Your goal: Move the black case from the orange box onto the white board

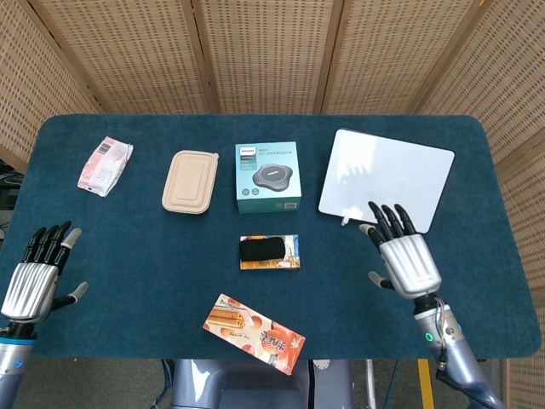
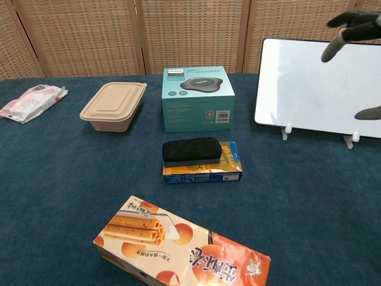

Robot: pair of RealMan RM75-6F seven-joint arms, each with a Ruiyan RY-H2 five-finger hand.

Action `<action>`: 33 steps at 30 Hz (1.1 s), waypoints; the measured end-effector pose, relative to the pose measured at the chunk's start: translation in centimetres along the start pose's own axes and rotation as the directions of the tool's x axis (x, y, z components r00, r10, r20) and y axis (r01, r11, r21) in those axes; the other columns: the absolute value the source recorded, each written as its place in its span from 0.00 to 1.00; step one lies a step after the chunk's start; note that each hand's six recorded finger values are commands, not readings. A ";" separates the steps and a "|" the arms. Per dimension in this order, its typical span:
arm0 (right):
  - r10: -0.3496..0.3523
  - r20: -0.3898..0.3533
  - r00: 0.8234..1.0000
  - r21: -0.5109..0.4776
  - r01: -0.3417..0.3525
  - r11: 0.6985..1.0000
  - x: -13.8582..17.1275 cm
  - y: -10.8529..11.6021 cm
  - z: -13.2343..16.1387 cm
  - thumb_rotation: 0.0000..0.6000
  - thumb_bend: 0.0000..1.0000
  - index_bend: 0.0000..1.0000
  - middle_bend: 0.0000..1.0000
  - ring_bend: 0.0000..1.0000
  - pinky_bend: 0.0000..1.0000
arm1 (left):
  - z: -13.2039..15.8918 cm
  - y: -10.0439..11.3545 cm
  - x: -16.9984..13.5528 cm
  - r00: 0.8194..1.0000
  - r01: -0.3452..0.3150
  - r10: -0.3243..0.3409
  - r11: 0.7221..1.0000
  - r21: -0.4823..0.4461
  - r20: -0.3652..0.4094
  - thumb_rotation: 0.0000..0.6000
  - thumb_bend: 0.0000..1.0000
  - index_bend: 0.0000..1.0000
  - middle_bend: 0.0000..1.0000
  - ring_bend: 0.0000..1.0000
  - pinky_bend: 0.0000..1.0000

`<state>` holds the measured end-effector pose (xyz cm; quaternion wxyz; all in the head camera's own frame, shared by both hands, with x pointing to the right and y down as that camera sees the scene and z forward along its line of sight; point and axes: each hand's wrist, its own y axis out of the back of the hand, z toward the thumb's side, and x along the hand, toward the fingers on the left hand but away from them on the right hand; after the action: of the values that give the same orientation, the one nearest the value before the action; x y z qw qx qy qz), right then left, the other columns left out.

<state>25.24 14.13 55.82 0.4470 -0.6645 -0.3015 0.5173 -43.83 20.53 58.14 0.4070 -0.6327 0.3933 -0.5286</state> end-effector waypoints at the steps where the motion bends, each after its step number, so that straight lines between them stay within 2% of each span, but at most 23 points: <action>1: 0.013 0.001 1.000 0.008 -0.013 1.000 -0.4 -0.2 0.5 1.00 0.10 0.24 0.00 0.00 0.00 | -0.1 0.0 0.0 1.000 -0.001 0.001 1.000 -0.002 -0.002 1.00 0.23 0.00 0.00 0.00 0.00; 9: 0.136 0.002 0.991 0.041 -0.136 0.990 -3.8 -3.1 6.2 1.00 0.10 0.24 0.00 0.00 0.00 | -0.4 0.3 0.3 1.000 -0.024 0.024 1.000 -0.007 -0.007 1.00 0.23 0.00 0.00 0.00 0.00; 15: 0.174 -0.008 0.985 0.025 -0.174 0.984 -5.2 -4.3 9.6 1.00 0.12 0.24 0.00 0.00 0.00 | -0.4 0.4 0.3 0.999 -0.041 0.041 0.999 -0.004 -0.015 1.00 0.23 0.00 0.00 0.00 0.00; 22: 0.186 0.009 0.983 0.021 -0.186 0.982 -6.0 -4.7 10.9 1.00 0.15 0.27 0.00 0.00 0.00 | -0.5 0.3 0.3 0.999 -0.039 0.039 0.999 -0.007 -0.016 1.00 0.23 0.00 0.00 0.00 0.00; 33: 0.223 0.010 0.975 0.041 -0.224 0.974 -7.5 -5.6 12.8 1.00 0.16 0.28 0.00 0.00 0.00 | -0.6 0.3 0.5 0.999 -0.034 0.034 0.999 -0.010 -0.020 1.00 0.23 0.00 0.00 0.00 0.00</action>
<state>11.22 13.60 63.18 0.3989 -0.6833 -0.2152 0.5725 -44.39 19.93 58.10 0.4086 -0.6230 0.4106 -0.5257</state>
